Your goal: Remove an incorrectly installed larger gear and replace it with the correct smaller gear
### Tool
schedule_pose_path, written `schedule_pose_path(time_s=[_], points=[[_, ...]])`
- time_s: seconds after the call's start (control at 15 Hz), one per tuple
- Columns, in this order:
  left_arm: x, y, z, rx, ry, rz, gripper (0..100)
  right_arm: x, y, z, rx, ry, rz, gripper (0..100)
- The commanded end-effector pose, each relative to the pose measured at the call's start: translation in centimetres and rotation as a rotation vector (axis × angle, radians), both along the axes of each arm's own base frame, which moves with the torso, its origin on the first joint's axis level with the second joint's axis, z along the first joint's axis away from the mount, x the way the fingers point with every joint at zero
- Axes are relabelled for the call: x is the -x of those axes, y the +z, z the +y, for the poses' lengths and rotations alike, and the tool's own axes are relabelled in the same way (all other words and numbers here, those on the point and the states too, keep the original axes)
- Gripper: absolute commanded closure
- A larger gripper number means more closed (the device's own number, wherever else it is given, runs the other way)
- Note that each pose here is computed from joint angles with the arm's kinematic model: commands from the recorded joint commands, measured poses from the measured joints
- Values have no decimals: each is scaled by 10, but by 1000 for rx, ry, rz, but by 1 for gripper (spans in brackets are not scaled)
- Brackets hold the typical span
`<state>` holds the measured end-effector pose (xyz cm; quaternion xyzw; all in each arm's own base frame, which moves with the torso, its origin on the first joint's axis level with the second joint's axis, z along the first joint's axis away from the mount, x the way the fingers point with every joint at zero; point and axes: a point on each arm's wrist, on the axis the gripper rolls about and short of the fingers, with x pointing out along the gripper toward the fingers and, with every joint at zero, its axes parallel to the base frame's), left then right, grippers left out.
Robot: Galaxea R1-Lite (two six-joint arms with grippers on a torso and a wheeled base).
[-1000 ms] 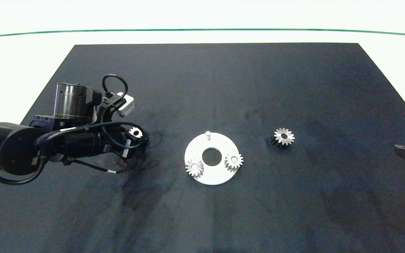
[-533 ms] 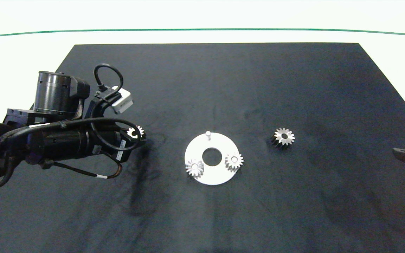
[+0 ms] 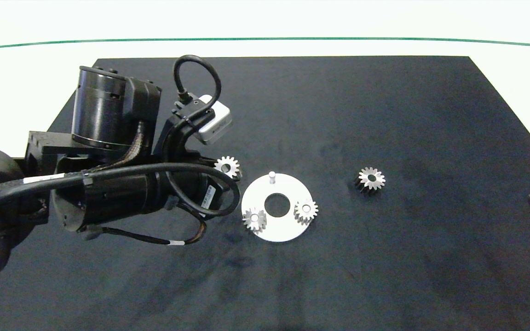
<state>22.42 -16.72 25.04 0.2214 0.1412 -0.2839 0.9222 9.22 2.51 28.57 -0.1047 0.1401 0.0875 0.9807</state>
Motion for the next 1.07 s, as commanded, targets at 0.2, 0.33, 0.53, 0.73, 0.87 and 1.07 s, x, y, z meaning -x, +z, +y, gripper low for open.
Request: schedule_pose_path(time_s=[0.2,0.33,0.53,0.73,0.87,1.07], points=[[-24,-15,-31,-39,-1,25,75,5,-2,-1,-1,2,-6,0],[-35,-15,-40,-40,6,21,75,5,-5,-1,0,2,5,0],[-44,-16,-48,-37,5,17,75,5,-5,-2,-15,-5,7,0],[-49,-21,-57,-39,-4,26,75,4,-10,-1,-12,-2,25,0],[-53,-26,-61,-47,-5,37,75,5,-10,-2,-12,-5,22,0],[-54,-31,-67,-53,-15,46,75,6,-10,-2,-12,-4,22,0]])
